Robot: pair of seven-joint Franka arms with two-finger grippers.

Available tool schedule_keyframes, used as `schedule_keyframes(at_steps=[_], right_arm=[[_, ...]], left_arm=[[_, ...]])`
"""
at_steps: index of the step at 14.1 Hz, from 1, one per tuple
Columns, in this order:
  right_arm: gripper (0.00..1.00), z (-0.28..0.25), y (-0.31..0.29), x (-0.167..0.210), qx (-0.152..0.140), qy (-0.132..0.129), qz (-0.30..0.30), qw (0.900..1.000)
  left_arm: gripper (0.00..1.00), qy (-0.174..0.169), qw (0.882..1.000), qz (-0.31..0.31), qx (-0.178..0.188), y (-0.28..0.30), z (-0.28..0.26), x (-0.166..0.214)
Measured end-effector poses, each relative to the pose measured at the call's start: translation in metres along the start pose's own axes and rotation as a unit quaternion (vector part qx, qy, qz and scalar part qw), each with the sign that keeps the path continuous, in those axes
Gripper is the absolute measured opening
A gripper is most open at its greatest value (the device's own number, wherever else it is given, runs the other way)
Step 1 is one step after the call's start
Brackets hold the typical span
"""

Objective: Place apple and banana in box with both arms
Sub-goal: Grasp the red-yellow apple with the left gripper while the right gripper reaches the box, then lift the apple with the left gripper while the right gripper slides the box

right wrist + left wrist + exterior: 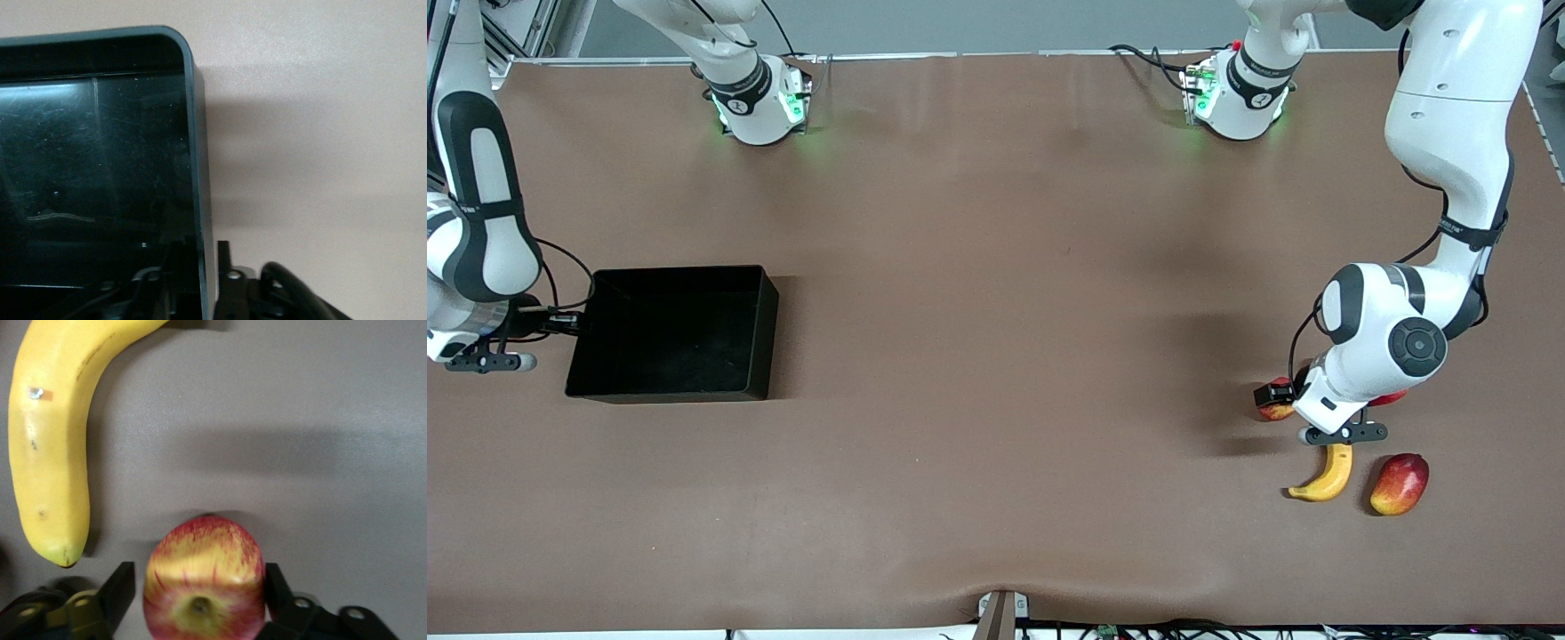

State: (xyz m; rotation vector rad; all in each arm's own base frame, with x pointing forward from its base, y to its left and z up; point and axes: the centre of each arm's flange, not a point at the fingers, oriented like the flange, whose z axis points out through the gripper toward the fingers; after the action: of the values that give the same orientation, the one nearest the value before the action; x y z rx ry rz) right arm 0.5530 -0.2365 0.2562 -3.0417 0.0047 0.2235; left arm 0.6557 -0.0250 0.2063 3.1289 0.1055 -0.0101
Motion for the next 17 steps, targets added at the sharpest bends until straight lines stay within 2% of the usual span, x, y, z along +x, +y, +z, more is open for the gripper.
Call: schedule_keyframes(at_steps=[1,2,5,9,12,17], right_arm=[[0.1,0.001,0.0,0.0,0.0,0.0,-0.003,1.0],[0.05,0.001,0.0,0.0,0.0,0.0,-0.006,1.0],[0.06,-0.003,-0.002,0.001,0.006,-0.006,-0.019,1.0],[0.06,-0.063,-0.034,0.023,0.039,-0.044,-0.043,0.997],[0.06,-0.104,-0.091,0.046,0.057,-0.046,-0.031,0.997],[0.06,-0.096,-0.215,0.068,0.109,-0.047,-0.028,0.992]], left_arm=[[0.68,0.001,1.0,0.0,0.0,0.0,-0.001,0.0],[0.67,0.002,1.0,0.001,-0.001,0.001,-0.002,0.001],[0.67,0.009,1.0,0.004,-0.002,0.006,-0.008,0.005],[0.67,0.01,1.0,0.005,0.0,0.008,-0.038,0.01],[0.67,-0.002,1.0,0.006,0.005,0.008,-0.075,0.01],[0.67,-0.026,1.0,0.014,0.008,0.02,-0.122,0.009]])
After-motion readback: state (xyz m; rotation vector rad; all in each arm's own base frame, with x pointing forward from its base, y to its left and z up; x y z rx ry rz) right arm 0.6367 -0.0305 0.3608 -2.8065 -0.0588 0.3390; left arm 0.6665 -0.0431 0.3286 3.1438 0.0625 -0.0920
